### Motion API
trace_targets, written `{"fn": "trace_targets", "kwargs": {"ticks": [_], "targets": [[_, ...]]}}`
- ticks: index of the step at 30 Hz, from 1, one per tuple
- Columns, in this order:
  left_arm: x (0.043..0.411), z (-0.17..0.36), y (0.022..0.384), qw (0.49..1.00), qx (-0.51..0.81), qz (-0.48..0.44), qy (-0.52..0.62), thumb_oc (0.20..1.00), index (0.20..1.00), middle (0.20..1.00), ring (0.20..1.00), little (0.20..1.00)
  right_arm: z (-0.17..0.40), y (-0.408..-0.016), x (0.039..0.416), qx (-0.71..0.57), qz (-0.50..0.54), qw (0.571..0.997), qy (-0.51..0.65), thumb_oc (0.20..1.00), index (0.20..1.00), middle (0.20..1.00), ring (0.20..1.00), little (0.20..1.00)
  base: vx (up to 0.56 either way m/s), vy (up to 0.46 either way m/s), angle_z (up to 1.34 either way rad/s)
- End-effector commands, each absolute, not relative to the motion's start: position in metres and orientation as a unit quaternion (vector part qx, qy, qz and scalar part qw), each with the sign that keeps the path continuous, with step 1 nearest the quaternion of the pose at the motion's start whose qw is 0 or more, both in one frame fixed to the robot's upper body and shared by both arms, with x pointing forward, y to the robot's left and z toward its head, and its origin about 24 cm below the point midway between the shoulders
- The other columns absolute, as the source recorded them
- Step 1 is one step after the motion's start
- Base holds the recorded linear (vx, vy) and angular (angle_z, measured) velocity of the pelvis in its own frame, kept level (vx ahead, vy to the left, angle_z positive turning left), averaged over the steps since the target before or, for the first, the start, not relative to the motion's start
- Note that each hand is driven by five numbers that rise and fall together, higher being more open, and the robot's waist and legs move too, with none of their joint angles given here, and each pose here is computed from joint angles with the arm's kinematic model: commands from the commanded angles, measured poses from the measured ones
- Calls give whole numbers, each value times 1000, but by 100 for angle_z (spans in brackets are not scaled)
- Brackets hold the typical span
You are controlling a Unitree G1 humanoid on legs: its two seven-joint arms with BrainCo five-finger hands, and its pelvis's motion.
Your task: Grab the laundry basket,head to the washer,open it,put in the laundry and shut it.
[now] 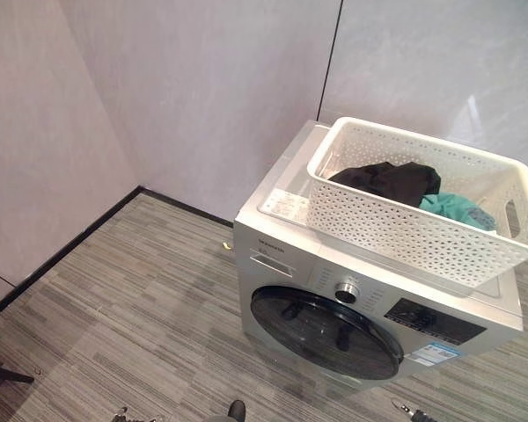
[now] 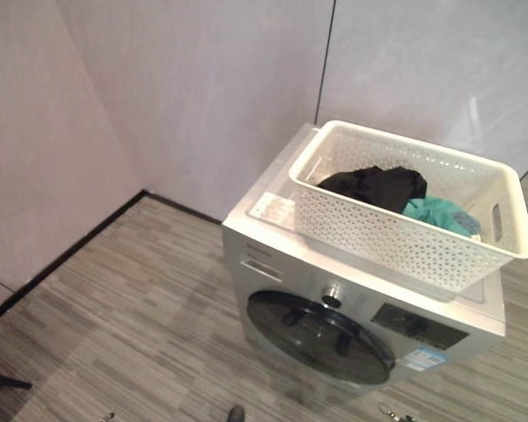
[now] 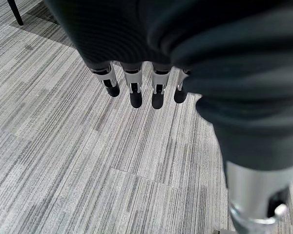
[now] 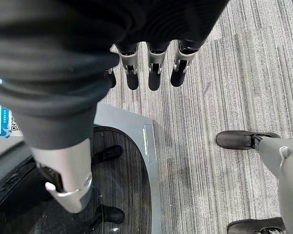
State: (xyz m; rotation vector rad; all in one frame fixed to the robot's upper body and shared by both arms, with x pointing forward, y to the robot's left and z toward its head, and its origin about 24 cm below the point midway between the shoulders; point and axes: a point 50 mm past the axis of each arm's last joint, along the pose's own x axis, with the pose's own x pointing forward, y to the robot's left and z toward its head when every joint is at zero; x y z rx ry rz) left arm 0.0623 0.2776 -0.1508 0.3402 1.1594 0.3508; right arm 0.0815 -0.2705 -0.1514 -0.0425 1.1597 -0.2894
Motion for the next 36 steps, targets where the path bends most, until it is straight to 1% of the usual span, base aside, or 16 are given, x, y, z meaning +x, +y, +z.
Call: {"fn": "trace_targets", "kwargs": {"ticks": [1, 7, 14, 17, 21, 24, 25, 27, 29, 30, 36], "targets": [[86, -160, 228, 843, 98, 125, 513, 1000, 1000, 1000, 1000, 1000, -147, -221, 136, -92, 2, 869, 486, 1000, 1000, 1000, 1000, 1000, 31, 6, -11], [87, -160, 226, 844, 97, 121, 513, 1000, 1000, 1000, 1000, 1000, -147, -221, 135, -91, -5, 869, 486, 1000, 1000, 1000, 1000, 1000, 8, 1, 2], [84, -160, 231, 840, 100, 139, 515, 1000, 1000, 1000, 1000, 1000, -142, -229, 142, -138, -14, 872, 469, 1000, 1000, 1000, 1000, 1000, 2, -1, 0], [82, -157, 239, 840, 105, 158, 508, 1000, 1000, 1000, 1000, 1000, -134, -240, 144, -195, -19, 874, 445, 1000, 1000, 1000, 1000, 1000, 4, -3, -1], [77, -157, 243, 837, 106, 162, 511, 1000, 1000, 1000, 1000, 1000, -126, -250, 141, -218, -17, 877, 427, 1000, 1000, 1000, 1000, 1000, 11, -2, -3], [76, -156, 244, 839, 106, 158, 509, 1000, 1000, 1000, 1000, 1000, -116, -258, 146, -238, -11, 884, 401, 1000, 1000, 1000, 1000, 1000, 8, -5, -5], [77, -156, 244, 841, 107, 155, 508, 1000, 1000, 1000, 1000, 1000, -112, -259, 149, -242, -9, 888, 391, 1000, 1000, 1000, 1000, 1000, -23, -13, -3], [87, -153, 244, 851, 113, 142, 493, 1000, 1000, 1000, 1000, 1000, -94, -267, 172, -278, -8, 895, 348, 1000, 1000, 1000, 1000, 1000, -68, -26, -2], [92, -151, 244, 858, 117, 136, 482, 1000, 1000, 1000, 1000, 1000, -82, -275, 186, -298, -19, 898, 323, 1000, 1000, 1000, 1000, 1000, -77, -10, -12], [99, -147, 244, 867, 119, 129, 466, 1000, 1000, 1000, 1000, 1000, -67, -285, 203, -318, -34, 900, 297, 1000, 1000, 1000, 1000, 1000, -79, 13, -28], [108, -145, 237, 879, 112, 113, 449, 1000, 1000, 1000, 1000, 1000, -12, -309, 258, -370, -88, 901, 206, 1000, 1000, 1000, 1000, 1000, -86, 24, -10]]}}
